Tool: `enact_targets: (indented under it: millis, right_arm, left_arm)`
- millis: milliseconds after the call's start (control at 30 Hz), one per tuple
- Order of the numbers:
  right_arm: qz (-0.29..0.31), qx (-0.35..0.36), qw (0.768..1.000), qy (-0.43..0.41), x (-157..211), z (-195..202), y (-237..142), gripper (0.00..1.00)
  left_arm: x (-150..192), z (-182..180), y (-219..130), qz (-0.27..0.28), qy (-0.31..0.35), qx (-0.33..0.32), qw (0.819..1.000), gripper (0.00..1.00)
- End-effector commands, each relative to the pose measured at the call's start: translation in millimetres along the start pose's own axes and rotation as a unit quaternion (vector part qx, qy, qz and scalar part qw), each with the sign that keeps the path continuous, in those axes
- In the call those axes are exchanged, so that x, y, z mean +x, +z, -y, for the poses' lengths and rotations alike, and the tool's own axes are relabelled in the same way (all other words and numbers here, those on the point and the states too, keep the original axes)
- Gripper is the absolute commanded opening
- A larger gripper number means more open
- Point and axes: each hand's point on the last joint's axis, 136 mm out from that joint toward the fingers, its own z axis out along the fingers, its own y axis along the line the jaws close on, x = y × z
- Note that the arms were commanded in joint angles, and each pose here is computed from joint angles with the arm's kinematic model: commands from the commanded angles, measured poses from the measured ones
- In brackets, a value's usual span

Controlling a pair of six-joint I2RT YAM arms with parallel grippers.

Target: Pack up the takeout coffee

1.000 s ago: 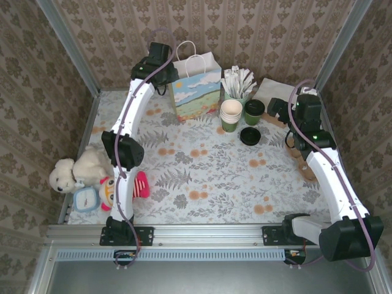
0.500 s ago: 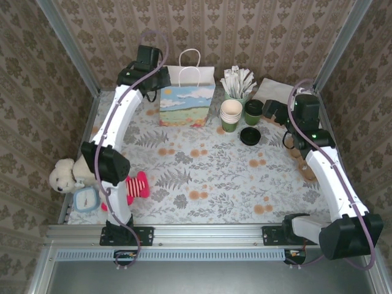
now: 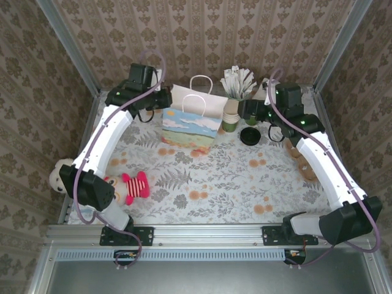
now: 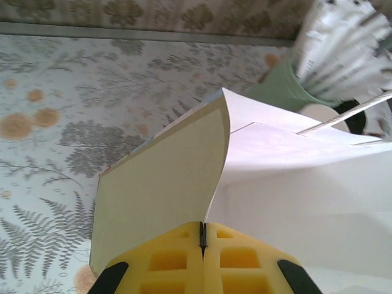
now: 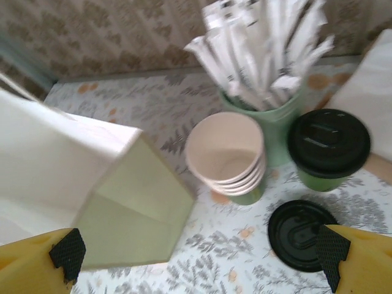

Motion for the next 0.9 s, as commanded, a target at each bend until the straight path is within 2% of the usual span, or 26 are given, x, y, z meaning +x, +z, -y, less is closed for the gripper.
enact_targets:
  millis: [0,33,167,400,633,700,867]
  right_arm:
    - [-0.049,-0.042,0.997,-0.040,12.2,-23.9,-4.2,1.00]
    - [-0.057,-0.047,0.996,-0.047,14.7,-26.7,-3.8,1.00]
    - [-0.082,-0.063,0.993,-0.062,24.0,-34.8,-0.6,1.00]
    - [-0.128,-0.078,0.984,-0.102,45.2,-39.1,7.2,0.92]
    - [-0.166,-0.114,0.971,-0.129,60.1,-51.2,10.4,0.82]
    - [-0.168,-0.104,0.971,-0.138,61.6,-49.9,11.7,0.77]
    - [-0.175,-0.088,0.968,-0.156,64.5,-53.2,7.7,0.56]
  left_arm:
    - [10.2,23.8,-9.4,-0.013,0.031,0.043,0.999,0.00]
    - [19.0,39.2,-7.0,-0.024,0.042,0.059,0.997,0.00]
    - [33.0,56.5,-2.1,-0.045,0.050,0.091,0.994,0.00]
    - [39.2,72.3,4.4,-0.062,0.060,0.142,0.986,0.00]
    - [42.6,77.0,12.6,-0.078,0.064,0.161,0.982,0.00]
    - [42.4,79.5,13.8,-0.083,0.064,0.169,0.980,0.00]
    - [43.0,68.8,17.2,-0.095,0.060,0.170,0.979,0.00]
